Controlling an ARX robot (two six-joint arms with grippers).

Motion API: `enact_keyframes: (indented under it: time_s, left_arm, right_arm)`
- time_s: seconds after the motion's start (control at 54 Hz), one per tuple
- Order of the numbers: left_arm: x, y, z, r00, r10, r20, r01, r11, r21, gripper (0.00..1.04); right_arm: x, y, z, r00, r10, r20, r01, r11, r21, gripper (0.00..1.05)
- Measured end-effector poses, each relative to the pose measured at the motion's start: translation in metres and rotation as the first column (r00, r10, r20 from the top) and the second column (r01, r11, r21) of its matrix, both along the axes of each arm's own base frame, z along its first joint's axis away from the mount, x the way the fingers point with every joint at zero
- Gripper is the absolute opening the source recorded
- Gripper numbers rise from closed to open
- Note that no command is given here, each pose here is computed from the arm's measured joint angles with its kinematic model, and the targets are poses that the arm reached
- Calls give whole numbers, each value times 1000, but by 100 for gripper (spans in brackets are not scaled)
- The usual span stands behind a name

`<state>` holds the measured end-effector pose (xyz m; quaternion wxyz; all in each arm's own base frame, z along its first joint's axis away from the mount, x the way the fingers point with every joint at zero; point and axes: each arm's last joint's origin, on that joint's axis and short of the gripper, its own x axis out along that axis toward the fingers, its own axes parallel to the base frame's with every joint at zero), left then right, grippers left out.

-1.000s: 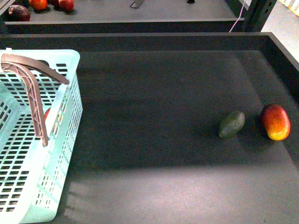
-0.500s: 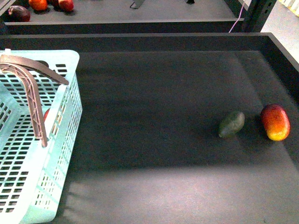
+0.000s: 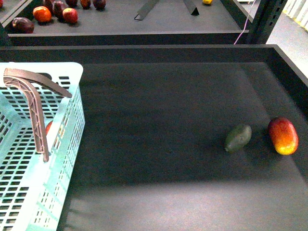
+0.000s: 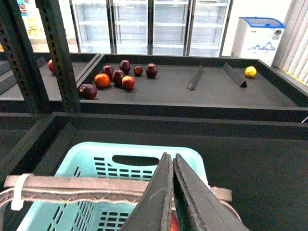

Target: Pick apple with right arm and hold basket with left

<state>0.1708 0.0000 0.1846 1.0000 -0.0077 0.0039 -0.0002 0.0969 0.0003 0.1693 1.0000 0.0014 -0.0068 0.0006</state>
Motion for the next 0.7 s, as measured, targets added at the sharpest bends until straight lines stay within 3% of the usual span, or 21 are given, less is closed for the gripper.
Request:
enact_keyframes:
  time_s: [0.704]
  left_arm:
    - [-38, 0, -16, 1000, 0, 13, 0, 1000, 4, 3]
  right_arm:
    - [0, 0, 0, 1000, 0, 0, 0, 1000, 0, 96]
